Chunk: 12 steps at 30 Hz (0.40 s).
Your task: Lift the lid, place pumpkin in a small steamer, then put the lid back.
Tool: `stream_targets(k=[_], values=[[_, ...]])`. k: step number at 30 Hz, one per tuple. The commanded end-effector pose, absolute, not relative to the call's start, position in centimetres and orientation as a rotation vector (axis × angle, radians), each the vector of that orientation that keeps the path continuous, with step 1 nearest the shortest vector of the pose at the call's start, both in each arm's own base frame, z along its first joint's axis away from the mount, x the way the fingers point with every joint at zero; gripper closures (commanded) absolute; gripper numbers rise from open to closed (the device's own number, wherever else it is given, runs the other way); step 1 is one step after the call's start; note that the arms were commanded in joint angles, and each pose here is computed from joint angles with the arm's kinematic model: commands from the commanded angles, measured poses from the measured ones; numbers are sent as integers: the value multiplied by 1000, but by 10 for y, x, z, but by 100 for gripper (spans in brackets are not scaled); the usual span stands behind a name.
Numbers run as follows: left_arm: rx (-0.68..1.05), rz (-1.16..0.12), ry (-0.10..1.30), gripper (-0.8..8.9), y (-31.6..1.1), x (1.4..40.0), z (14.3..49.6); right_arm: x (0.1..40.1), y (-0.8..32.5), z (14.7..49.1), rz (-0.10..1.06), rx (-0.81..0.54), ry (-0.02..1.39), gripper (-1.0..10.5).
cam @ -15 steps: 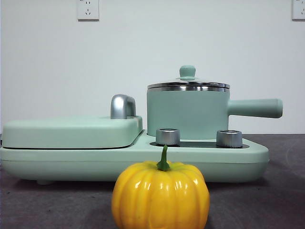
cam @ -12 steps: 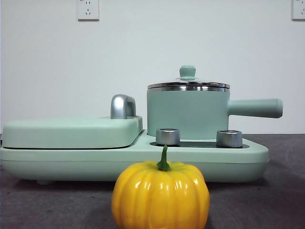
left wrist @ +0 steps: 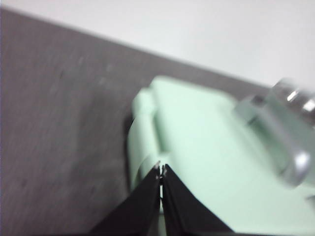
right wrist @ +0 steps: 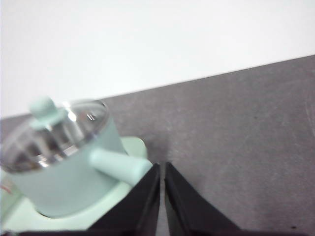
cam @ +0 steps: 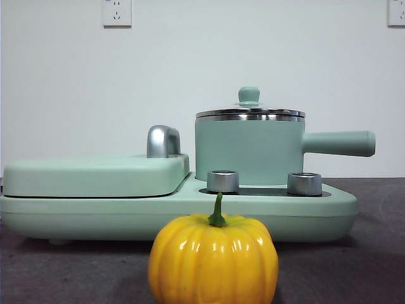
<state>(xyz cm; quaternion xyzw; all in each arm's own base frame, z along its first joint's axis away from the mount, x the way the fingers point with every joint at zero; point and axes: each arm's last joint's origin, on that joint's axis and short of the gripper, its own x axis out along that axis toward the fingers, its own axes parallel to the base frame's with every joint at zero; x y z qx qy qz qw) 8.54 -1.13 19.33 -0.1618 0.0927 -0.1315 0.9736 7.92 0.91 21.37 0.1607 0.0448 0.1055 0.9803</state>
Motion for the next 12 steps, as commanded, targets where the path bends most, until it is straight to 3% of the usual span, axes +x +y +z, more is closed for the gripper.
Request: stream_targets(k=[1,12], values=[[-341,-286,166,806,-12,81,219,72,10,237,239,386,114,932],[-249,-475,282,807,-21,89,307,58,17,318,509,357,272,932]])
